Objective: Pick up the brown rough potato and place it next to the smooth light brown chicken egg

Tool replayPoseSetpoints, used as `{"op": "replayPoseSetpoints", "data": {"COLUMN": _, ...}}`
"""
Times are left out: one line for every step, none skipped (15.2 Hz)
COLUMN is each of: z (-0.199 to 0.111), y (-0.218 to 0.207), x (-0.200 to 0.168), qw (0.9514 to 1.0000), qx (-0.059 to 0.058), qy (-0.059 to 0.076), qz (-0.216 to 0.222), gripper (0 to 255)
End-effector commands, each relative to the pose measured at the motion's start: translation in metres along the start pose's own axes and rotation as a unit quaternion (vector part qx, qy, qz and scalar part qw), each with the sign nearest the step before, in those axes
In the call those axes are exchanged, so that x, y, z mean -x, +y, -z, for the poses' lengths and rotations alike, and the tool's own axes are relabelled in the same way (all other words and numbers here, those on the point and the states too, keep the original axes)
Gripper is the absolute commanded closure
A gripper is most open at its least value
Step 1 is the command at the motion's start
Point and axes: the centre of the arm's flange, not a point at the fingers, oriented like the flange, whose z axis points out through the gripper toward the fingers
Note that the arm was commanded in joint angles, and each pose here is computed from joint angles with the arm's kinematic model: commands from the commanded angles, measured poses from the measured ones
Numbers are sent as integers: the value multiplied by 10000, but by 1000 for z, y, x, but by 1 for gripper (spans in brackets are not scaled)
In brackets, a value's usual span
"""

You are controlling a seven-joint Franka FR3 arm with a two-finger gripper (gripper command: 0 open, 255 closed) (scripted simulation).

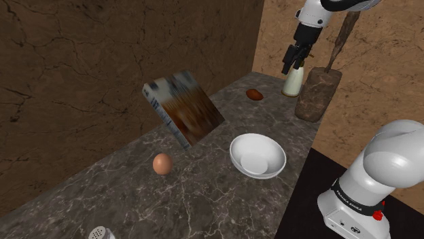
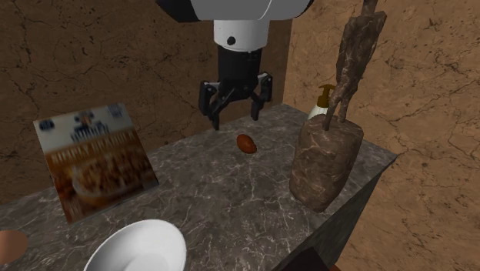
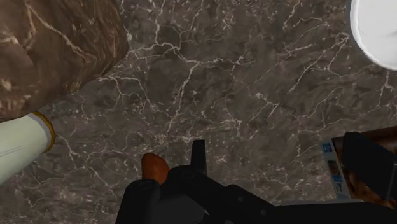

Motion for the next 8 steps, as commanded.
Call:
{"op": "replayPoseSetpoints", "data": {"z": -18, "y": 11, "x": -13, "qw": 10000, "qx": 29, "qy": -18, "qz": 24, "gripper": 0}}
{"op": "replayPoseSetpoints", "data": {"z": -27, "y": 16, "x": -21, "qw": 10000, "qx": 42, "qy": -30, "qz": 35, "gripper": 0}}
{"op": "replayPoseSetpoints", "data": {"z": -36, "y": 22, "x": -29, "qw": 10000, "qx": 54, "qy": -43, "qz": 46, "gripper": 0}}
{"op": "replayPoseSetpoints", "data": {"z": -46, "y": 27, "x": -37, "qw": 9999, "qx": 67, "qy": -55, "qz": 57, "gripper": 0}}
{"op": "replayPoseSetpoints", "data": {"z": -55, "y": 33, "x": -45, "qw": 9999, "qx": 79, "qy": -68, "qz": 68, "gripper": 0}}
{"op": "replayPoseSetpoints", "data": {"z": -64, "y": 38, "x": -53, "qw": 9999, "qx": 92, "qy": -80, "qz": 79, "gripper": 0}}
{"op": "replayPoseSetpoints", "data": {"z": -73, "y": 43, "x": -60, "qw": 9999, "qx": 105, "qy": -92, "qz": 90, "gripper": 0}}
{"op": "replayPoseSetpoints", "data": {"z": -82, "y": 49, "x": -68, "qw": 9998, "qx": 117, "qy": -105, "qz": 101, "gripper": 0}}
